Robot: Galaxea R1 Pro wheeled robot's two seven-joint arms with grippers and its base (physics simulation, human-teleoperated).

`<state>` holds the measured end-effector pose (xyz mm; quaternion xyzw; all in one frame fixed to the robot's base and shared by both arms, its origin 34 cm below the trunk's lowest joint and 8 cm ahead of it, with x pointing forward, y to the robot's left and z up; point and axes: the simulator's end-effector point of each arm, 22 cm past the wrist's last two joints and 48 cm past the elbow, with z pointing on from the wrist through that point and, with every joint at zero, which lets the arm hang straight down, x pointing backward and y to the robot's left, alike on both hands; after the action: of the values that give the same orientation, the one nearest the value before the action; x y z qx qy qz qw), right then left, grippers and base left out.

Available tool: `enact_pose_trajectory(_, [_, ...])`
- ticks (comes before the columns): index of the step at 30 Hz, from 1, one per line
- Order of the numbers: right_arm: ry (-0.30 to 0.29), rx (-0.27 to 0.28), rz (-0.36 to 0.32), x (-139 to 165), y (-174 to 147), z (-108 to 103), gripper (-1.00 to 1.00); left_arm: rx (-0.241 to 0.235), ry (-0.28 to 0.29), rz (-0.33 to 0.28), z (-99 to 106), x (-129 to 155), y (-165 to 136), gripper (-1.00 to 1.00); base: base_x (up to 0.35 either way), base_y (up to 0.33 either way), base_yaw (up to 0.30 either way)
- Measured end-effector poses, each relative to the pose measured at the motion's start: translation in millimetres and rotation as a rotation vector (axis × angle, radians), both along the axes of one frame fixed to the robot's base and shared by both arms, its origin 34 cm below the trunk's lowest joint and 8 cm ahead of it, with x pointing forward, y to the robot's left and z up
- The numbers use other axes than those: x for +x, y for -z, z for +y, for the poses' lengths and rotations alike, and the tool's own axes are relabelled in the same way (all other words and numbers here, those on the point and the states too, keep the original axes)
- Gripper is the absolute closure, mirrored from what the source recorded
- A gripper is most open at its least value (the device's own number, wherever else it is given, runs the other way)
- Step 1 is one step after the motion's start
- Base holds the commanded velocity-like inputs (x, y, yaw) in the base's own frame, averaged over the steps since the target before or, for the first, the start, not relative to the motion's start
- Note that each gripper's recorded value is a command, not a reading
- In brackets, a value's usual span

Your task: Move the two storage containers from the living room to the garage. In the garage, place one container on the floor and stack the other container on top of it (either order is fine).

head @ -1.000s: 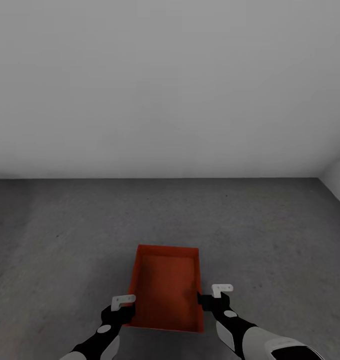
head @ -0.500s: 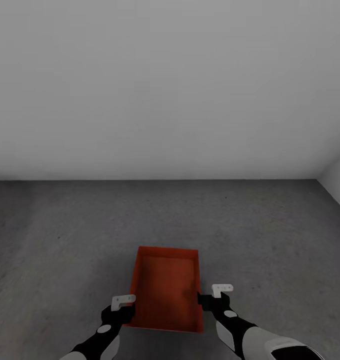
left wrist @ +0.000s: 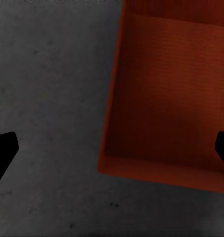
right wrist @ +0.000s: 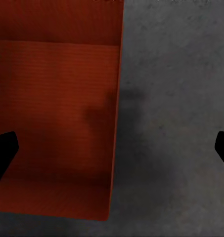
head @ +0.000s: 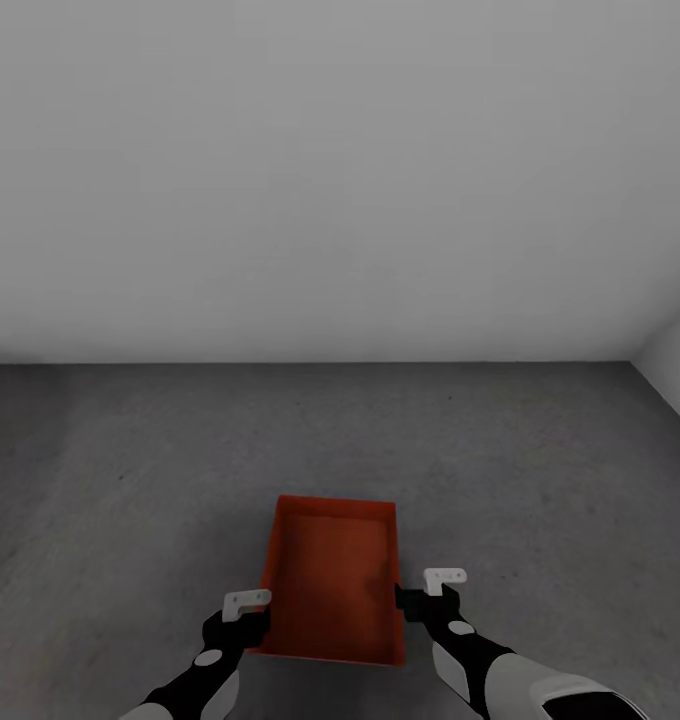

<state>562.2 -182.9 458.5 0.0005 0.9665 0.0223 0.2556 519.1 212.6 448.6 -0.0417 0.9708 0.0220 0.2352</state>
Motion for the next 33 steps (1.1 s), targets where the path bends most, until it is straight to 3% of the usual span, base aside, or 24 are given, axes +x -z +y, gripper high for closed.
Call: enact_pose_trajectory(33, [-0.001, 0.001, 0.002, -1.5, -50.5, 1.0, -1.00, 0.000, 0.000, 0.001, 0.0, -1.5, -50.6, -1.00, 0.000, 0.000, 0.000])
